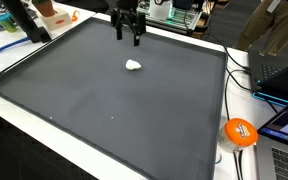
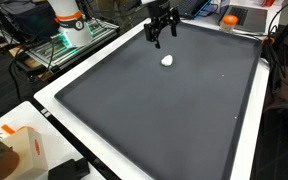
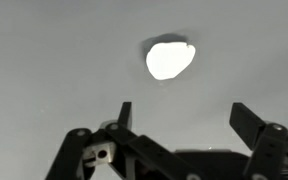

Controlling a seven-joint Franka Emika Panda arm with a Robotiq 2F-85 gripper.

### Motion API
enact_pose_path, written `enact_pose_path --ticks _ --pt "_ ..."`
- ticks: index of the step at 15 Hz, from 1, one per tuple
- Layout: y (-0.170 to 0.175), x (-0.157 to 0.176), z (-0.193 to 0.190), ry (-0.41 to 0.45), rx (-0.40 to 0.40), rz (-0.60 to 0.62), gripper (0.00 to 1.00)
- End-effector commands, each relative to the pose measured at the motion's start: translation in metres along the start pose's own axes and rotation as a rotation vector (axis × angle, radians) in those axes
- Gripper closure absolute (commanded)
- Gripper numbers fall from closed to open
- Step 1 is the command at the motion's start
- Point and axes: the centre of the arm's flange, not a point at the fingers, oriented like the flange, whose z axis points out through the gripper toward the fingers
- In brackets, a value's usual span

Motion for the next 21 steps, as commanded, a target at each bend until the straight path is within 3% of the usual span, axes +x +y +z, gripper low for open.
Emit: enact_pose_path --ticks 1,11,12,17,21 --pt "-0.005 -0.004 0.011 0.088 0.021 0.019 0.00" --pt "0.011 -0.044 0.037 0.281 0.033 0.009 0.00" --pt "0.012 -0.030 0.033 0.252 0.031 -0.006 0.00" --pt "0.013 -0.035 0.035 0.271 0.033 -0.008 0.00" --pt "0.020 -0.053 0.038 0.374 -0.014 0.025 0.00"
